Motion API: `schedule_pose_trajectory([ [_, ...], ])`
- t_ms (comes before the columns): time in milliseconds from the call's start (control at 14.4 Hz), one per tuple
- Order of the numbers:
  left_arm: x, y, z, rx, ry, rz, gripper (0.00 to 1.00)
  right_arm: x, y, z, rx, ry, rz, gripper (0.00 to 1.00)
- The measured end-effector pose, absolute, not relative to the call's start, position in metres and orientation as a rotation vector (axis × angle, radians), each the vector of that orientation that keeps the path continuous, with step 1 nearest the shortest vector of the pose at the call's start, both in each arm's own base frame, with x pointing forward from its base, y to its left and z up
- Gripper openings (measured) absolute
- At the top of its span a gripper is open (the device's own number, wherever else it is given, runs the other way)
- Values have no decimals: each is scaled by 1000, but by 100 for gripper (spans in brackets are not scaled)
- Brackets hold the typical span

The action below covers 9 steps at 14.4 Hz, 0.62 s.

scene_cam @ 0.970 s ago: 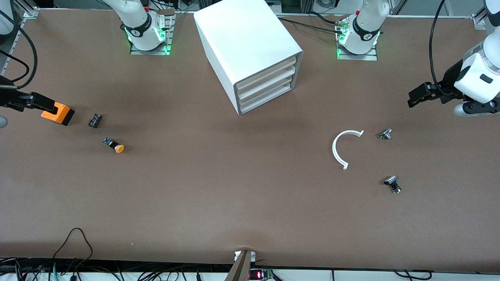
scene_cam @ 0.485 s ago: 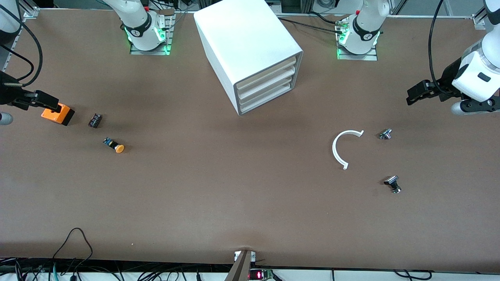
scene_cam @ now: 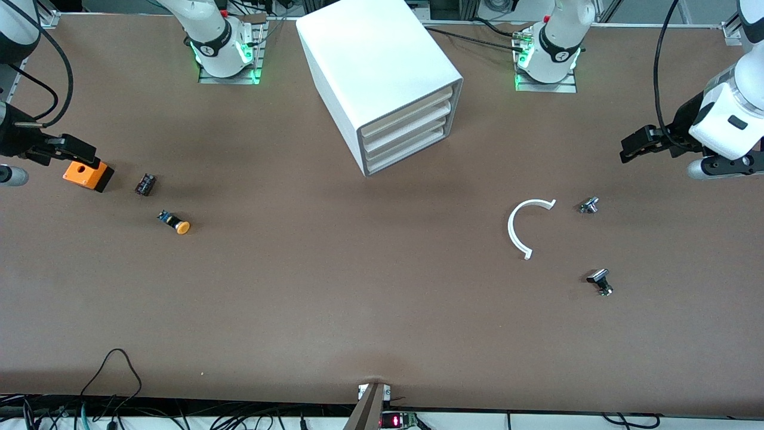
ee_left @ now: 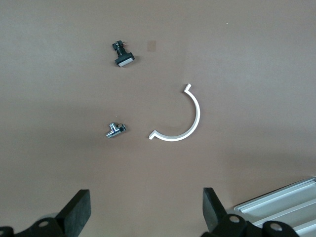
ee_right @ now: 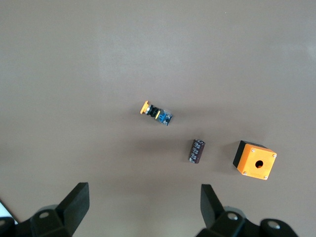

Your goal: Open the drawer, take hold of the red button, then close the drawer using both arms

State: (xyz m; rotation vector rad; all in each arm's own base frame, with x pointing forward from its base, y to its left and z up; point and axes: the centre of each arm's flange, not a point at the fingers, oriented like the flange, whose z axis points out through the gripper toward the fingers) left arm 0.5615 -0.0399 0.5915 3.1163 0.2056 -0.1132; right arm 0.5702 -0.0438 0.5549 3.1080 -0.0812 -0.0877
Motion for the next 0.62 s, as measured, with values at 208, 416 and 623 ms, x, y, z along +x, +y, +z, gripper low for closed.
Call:
schedule_pose_trajectory([
  [208,560,-45,591,3118,191,-130,100,569,-42,553,3108,-77,-95,100],
  [416,559,-49,587,3119,177,-165,100,565,-42,552,3110,-75,-98,100],
  [623,565,-56,557,3105,135,-298,100,565,-42,553,3110,-75,-92,100],
])
